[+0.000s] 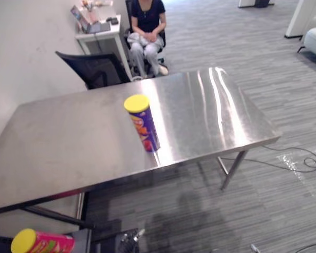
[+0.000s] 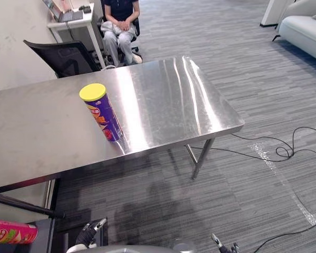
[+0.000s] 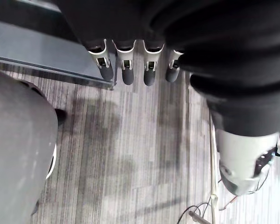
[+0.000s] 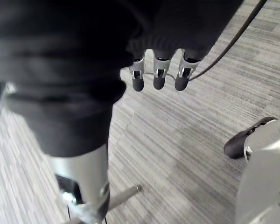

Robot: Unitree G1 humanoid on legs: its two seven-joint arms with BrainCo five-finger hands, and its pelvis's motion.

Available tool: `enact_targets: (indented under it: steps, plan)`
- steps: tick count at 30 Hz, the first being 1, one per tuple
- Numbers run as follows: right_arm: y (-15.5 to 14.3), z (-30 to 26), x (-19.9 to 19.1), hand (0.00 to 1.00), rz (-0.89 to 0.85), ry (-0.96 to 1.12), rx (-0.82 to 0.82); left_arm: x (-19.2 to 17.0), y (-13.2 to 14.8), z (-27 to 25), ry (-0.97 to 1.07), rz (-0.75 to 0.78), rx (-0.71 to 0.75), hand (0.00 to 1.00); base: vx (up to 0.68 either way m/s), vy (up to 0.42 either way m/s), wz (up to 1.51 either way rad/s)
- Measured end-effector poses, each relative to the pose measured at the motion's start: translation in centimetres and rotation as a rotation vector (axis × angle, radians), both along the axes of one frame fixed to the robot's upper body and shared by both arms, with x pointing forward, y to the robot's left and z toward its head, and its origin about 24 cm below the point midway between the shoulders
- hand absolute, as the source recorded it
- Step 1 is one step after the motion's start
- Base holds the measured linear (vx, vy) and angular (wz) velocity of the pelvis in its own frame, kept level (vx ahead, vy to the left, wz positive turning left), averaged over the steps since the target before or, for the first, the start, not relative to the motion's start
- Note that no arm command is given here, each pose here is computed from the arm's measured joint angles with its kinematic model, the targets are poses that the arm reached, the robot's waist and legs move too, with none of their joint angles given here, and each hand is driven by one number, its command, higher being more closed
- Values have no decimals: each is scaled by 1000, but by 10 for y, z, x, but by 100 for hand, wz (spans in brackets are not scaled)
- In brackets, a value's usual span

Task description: Put the gum and the chips on the shelf.

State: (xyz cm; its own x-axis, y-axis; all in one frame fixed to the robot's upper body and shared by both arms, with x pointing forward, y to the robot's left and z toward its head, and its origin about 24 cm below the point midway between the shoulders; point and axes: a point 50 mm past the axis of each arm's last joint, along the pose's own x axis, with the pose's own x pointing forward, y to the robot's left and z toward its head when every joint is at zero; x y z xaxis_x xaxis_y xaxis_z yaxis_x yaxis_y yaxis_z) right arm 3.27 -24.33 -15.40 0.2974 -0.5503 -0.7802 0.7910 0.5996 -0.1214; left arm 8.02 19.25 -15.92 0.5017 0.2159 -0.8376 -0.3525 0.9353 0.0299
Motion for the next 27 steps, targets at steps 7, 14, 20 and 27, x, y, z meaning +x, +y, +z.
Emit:
enact_targets:
  steps: [7,14,20,27]
  plan:
    - [-53,31,10,0,-370,-157,-198,-6,13,4,-18,44,24,0,-87,42,0]
    - [-136,153,80,0,-385,-624,-616,-31,30,5,35,95,60,0,76,44,7]
    - [-114,267,155,0,6,-1057,-852,-26,31,9,2,68,71,0,84,5,0]
    - [-57,329,199,0,477,-1321,-907,-25,35,10,1,85,90,0,11,3,0]
